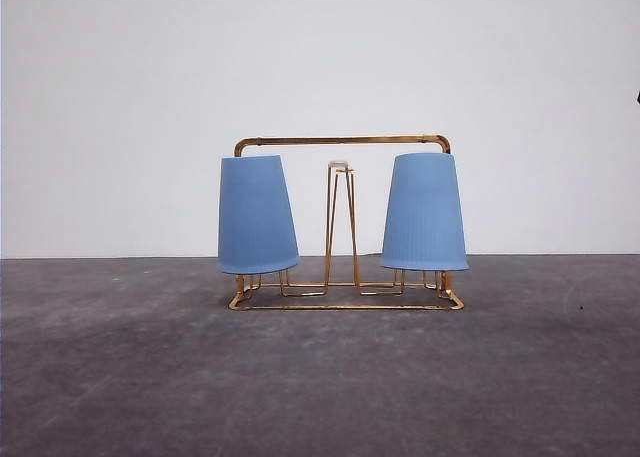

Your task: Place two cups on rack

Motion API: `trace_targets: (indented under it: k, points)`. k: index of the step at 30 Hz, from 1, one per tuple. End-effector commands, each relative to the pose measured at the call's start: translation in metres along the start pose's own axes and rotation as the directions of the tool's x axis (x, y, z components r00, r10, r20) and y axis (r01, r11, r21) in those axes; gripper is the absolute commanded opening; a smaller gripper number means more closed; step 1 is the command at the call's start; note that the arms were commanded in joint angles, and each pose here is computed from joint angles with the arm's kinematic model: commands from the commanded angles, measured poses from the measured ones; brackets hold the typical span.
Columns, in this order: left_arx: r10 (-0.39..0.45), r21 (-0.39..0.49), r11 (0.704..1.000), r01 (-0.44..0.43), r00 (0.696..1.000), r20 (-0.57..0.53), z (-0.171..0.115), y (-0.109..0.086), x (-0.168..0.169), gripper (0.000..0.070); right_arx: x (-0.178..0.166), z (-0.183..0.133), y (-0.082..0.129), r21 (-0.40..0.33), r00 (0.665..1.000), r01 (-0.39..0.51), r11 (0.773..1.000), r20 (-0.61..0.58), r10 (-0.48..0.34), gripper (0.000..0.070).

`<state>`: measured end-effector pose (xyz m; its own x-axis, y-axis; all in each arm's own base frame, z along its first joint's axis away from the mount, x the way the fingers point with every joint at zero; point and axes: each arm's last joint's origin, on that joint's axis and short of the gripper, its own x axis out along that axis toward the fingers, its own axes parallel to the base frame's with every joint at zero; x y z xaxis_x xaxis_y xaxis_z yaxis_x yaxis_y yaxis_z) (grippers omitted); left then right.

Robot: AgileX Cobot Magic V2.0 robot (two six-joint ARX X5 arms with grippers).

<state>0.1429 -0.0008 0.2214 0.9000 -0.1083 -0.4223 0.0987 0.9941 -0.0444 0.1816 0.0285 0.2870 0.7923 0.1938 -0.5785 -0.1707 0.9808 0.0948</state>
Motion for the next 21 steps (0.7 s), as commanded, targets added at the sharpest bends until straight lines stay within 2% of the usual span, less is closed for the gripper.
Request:
trace_targets:
  k: [1, 6, 9, 17, 21]
  points:
    - [0.013, -0.005, 1.000, -0.013, 1.000, 0.025, -0.019, 0.001, -0.002, 0.0015, -0.002, 0.005, 0.001, 0.011, 1.000, -0.003, 1.000, 0.020, 0.003, 0.0011]
    - [0.033, -0.019, 0.999, -0.032, 0.994, 0.104, -0.067, 0.002, -0.004, 0.0015, -0.002, 0.005, 0.001, 0.011, 1.000, -0.003, 1.000, 0.019, 0.003, 0.0011]
    - [0.034, -0.030, 0.999, -0.030, 0.989, 0.146, -0.082, 0.002, -0.004, 0.0015, -0.002, 0.005, 0.001, 0.011, 1.000, -0.003, 1.000, 0.019, 0.003, 0.0011]
    - [0.062, -0.026, 0.998, -0.057, 0.963, 0.264, -0.085, 0.001, -0.013, 0.0015, -0.002, 0.005, 0.001, 0.011, 1.000, -0.003, 1.000, 0.020, 0.003, 0.0011]
    - [0.047, -0.022, 0.999, -0.043, 0.964, 0.262, -0.085, -0.001, -0.012, 0.0015, -0.002, 0.005, 0.001, 0.011, 1.000, -0.003, 1.000, 0.021, 0.003, 0.0011]
